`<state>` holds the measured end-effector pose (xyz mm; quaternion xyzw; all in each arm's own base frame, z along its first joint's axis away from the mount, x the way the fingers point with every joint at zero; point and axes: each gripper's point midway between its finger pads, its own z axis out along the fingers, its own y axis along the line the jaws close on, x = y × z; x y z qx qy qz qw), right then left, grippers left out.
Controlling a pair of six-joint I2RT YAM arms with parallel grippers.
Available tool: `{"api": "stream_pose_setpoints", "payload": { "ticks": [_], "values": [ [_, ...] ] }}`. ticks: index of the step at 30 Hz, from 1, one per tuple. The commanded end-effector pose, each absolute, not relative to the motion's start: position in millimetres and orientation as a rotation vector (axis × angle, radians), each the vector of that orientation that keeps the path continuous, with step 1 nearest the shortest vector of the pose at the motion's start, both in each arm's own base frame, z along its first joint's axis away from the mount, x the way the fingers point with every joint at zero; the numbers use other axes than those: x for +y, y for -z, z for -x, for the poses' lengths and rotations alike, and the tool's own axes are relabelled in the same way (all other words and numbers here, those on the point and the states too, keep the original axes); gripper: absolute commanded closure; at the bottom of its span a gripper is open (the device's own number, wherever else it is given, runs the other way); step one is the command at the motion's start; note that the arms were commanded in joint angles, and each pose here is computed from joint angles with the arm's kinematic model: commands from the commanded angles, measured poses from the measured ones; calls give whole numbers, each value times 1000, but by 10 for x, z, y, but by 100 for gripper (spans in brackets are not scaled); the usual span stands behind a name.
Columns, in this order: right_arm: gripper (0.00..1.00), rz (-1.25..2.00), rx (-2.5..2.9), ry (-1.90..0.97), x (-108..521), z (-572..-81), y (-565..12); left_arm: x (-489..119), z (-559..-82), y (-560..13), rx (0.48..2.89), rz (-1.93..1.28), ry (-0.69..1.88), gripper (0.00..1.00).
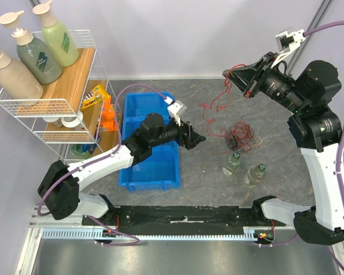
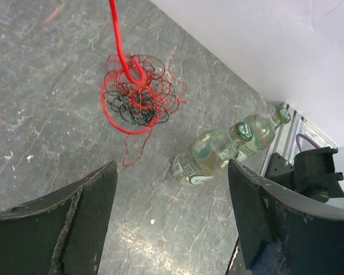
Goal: Untangle the cables
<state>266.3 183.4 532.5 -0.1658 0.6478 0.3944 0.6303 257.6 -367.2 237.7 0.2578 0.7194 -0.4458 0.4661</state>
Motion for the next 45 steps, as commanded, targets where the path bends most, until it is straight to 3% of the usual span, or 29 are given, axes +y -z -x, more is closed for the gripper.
{"api": "stream_pose_setpoints", "payload": {
  "ticks": [1, 7, 9, 12, 13, 14, 15, 16, 22, 25, 34, 45],
  "values": [
    [100, 417, 1411, -922, 1845, -2532, -5529, -3709, -2639, -2734, 1665, -599, 1113, 14],
    [100, 422, 1399, -925, 1833, -2467, -5563, -4063, -2649, -2812, 1631, -642, 1281, 8],
    [100, 426, 1395, -924, 1826, -2454, -5570, -4135, -2707, -2797, 1634, -626, 1297, 12],
    [100, 417, 1391, -903, 1793, -2438, -5571, -4214, -2834, -2703, 1690, -603, 1271, 42],
    [100, 397, 1397, -877, 1752, -2462, -5561, -4203, -2898, -2628, 1730, -580, 1239, 59],
    [100, 365, 1414, -826, 1678, -2509, -5532, -4171, -2949, -2555, 1771, -552, 1200, 70],
    [100, 341, 1436, -764, 1594, -2547, -5497, -4105, -3007, -2434, 1821, -515, 1149, 93],
    [100, 294, 1455, -681, 1466, -2615, -5476, -4010, -3051, -2364, 1851, -474, 1106, 98],
    [100, 91, 1569, -250, 752, -2841, -5085, -3320, -2922, -2372, 1843, -361, 1069, 98],
    [100, 101, 1664, -216, 767, -2983, -4658, -3020, -2785, -2594, 1825, -354, 1029, 98],
    [100, 324, 1733, -652, 1811, -3153, -4048, -2303, -2887, -3425, 1724, -270, 825, 98],
    [100, 446, 1669, -992, 2846, -2953, -4069, -1762, -3466, -3092, 1809, 12, 594, 98]
  ]
}}
